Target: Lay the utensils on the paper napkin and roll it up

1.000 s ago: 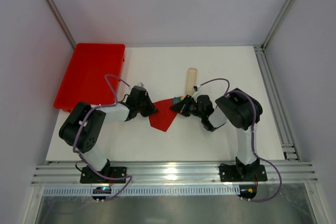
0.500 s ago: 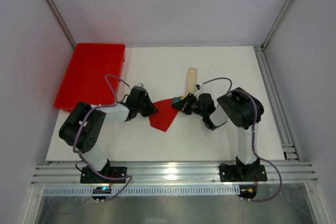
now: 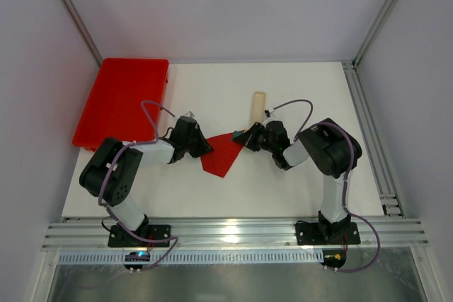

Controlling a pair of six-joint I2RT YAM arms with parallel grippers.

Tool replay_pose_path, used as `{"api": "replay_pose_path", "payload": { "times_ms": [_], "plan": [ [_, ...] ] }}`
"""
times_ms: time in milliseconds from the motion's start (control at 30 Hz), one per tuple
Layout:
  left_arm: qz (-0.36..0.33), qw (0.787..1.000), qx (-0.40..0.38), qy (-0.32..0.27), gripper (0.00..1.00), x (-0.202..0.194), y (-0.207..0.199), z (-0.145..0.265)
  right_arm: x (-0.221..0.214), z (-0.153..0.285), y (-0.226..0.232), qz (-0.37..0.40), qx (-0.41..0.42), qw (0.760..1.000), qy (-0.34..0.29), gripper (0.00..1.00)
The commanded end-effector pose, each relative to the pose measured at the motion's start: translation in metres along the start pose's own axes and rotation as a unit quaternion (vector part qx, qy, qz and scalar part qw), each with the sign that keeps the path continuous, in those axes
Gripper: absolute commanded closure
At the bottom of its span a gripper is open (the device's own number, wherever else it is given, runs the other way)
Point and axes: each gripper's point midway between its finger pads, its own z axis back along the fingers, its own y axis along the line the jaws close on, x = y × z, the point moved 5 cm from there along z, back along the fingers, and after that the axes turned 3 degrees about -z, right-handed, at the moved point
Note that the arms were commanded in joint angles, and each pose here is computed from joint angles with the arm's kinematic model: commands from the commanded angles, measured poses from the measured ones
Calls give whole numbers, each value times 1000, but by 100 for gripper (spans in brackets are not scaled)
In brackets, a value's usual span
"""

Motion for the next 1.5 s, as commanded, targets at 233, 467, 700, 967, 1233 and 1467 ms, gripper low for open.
{"api": "replay_pose_path", "payload": {
  "times_ms": [233, 467, 700, 967, 1233, 1467],
  "plan": [
    [-12, 996, 79, 45, 100, -29, 42, 6, 10, 2, -16, 26, -62, 998, -19, 96],
    [-11, 996, 76, 46, 100, -31, 42, 8, 11, 8, 6, 54, 1, 998, -12, 96],
    [-10, 996, 72, 46, 100, -31, 42, 8, -1, 15, 41, 99, 78, 992, 4, 96],
    [-4, 996, 71, 48, 100, -38, 47, 12, -35, 20, 52, 150, 54, 986, 50, 96],
    [6, 996, 69, 50, 100, -46, 53, 11, -69, 14, 78, 175, 57, 977, 102, 96],
    [14, 997, 63, 52, 100, -50, 55, 14, -93, 13, 84, 182, 57, 972, 137, 96]
  ]
}}
